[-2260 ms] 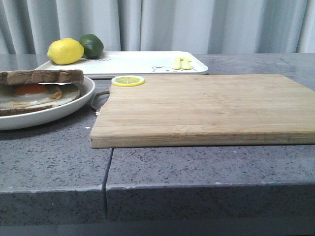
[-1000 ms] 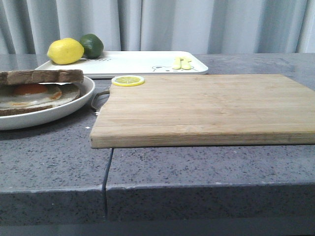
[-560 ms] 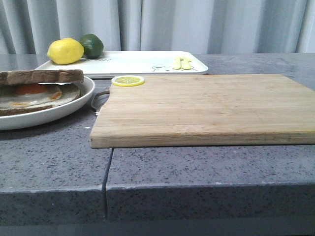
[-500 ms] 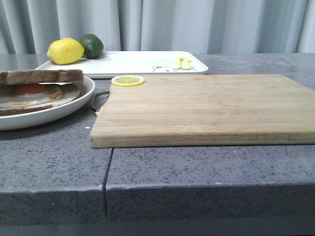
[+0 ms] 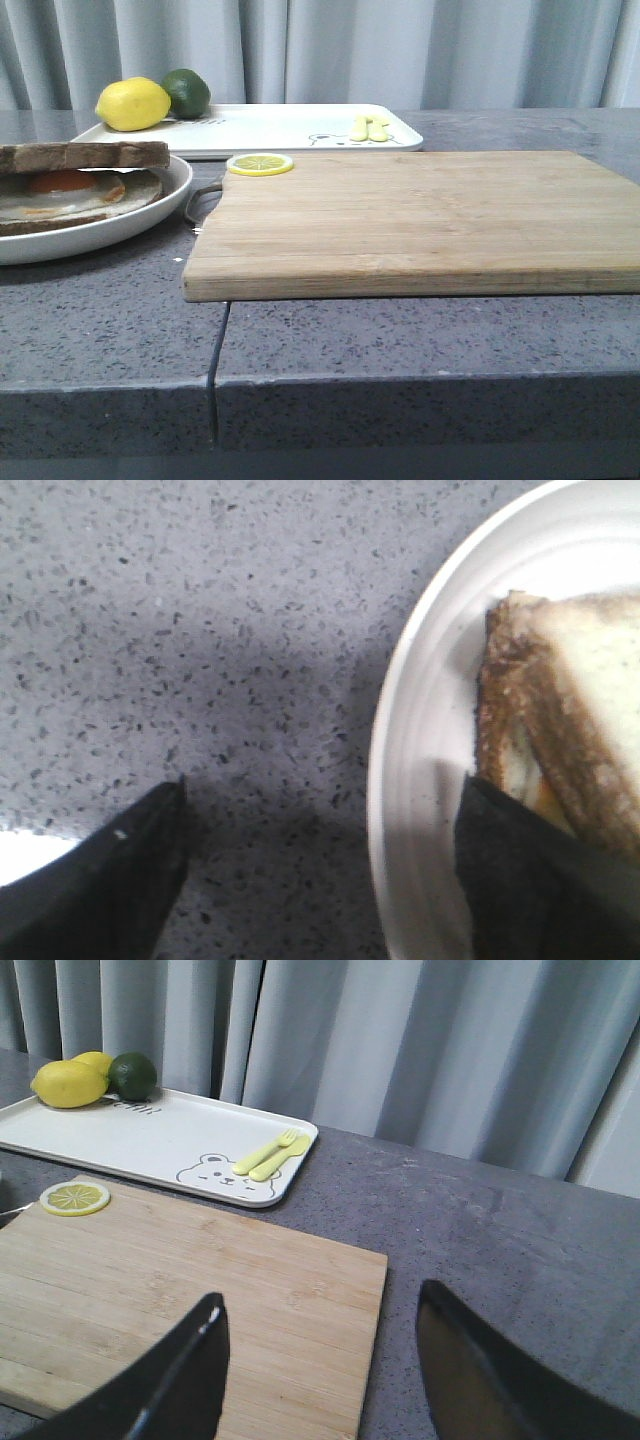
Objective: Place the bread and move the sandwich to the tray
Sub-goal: 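Grasp the rim of the white plate with the left gripper, then lift the plate and carry it over the bear-print tray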
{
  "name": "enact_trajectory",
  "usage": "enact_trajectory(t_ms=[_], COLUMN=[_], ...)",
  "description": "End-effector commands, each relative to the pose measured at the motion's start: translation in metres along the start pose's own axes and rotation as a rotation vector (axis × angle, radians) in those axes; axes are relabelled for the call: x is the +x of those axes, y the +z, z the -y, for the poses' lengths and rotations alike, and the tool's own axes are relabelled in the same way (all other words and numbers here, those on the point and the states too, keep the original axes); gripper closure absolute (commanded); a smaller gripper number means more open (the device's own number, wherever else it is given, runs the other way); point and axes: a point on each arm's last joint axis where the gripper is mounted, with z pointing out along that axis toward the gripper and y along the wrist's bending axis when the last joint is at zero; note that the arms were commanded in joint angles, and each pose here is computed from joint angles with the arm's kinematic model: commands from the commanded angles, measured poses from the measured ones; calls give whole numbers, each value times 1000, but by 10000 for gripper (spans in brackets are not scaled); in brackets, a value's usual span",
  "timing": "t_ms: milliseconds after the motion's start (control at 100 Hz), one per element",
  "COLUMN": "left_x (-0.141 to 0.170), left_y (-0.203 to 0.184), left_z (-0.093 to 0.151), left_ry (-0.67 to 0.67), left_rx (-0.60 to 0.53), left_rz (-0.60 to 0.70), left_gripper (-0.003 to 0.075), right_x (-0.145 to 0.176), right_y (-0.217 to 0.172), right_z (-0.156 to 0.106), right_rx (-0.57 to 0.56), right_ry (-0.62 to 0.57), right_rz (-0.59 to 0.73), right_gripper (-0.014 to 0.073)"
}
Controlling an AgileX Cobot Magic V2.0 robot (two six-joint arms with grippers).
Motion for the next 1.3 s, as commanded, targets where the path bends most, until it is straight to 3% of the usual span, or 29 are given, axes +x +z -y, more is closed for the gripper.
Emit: enact_trajectory(t_ms=[0,410,760,1290], left_x=[-12,-13,-13,-16], left_y=[-11,-11,-11,-17], left_z=[7,10,11,10], left_ry=[-48,-107,-127,-186], left_rx=[54,91,103,130], left_rz=[96,99,97,116], left_gripper=[311,579,720,739], right_x=[-16,-16,-17,-17], right_y=[-2,-2,-2,-2], right_z=[3,3,3,3], right_rx=[25,25,27,28], right_ry=[-6,-6,-6,-6], right_rz=[106,106,115,122], right_gripper=[167,167,167,167])
